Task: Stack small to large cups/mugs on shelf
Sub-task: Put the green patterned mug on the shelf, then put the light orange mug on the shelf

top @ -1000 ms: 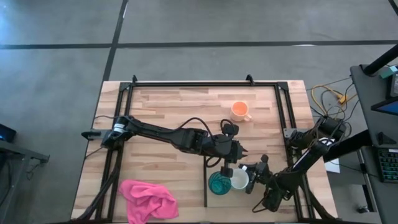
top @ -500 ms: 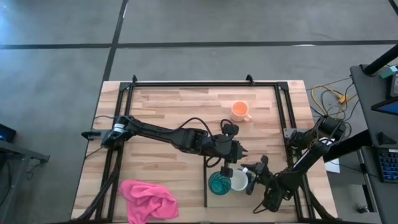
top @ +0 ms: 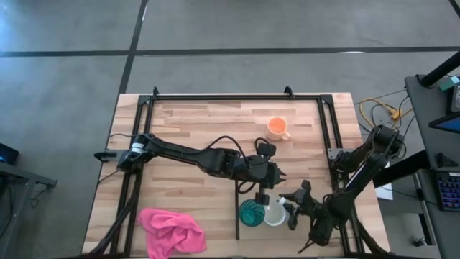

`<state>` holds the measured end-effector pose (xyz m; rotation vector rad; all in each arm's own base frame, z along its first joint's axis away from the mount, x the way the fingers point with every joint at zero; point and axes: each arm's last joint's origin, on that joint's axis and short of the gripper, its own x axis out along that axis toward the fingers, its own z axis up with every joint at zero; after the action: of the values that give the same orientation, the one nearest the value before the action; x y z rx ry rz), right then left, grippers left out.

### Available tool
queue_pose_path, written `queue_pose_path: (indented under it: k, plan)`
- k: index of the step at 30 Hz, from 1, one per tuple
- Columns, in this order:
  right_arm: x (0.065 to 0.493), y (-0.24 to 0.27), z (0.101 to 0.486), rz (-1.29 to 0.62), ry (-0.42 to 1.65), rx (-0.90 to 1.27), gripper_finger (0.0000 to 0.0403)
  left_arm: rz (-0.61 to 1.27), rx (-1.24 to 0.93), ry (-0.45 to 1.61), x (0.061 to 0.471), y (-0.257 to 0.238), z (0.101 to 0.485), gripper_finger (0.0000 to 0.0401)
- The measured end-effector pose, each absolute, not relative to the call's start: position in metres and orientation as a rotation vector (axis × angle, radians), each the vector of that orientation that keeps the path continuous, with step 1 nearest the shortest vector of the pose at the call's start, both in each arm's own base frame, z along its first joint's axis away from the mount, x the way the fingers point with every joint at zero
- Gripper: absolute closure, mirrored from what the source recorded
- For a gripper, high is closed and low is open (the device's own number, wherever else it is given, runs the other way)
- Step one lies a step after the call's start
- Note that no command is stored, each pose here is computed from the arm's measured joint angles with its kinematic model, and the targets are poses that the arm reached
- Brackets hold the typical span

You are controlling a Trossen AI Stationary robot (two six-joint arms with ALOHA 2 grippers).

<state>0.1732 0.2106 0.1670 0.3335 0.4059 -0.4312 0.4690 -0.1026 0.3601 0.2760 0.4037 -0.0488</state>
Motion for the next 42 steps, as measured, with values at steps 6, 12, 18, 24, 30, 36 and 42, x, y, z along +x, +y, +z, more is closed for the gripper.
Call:
queue_pose_path:
  k: [6,12,18,24,30,36,42]
  plan:
    - [0.171,0.211,0.18,-0.358,0.49,0.33,0.0289,-0.049,0.276,0.402,0.469,-0.103,0.36,0.0354]
    - [0.166,0.203,0.181,-0.388,0.518,0.289,0.0291,-0.048,0.275,0.397,0.469,-0.103,0.361,0.0354]
    - [0.163,0.199,0.178,-0.425,0.531,0.298,0.0291,-0.048,0.275,0.397,0.469,-0.103,0.361,0.0354]
    - [0.162,0.202,0.179,-0.409,0.565,0.318,0.0291,-0.048,0.275,0.397,0.469,-0.103,0.361,0.0354]
    - [0.162,0.204,0.179,-0.386,0.622,0.339,0.0291,-0.048,0.275,0.398,0.469,-0.103,0.361,0.0354]
    - [0.16,0.205,0.18,-0.372,0.676,0.4,0.0291,-0.048,0.275,0.398,0.469,-0.103,0.361,0.0354]
    - [0.155,0.208,0.182,-0.331,0.783,0.484,0.0291,-0.048,0.275,0.398,0.469,-0.103,0.361,0.0354]
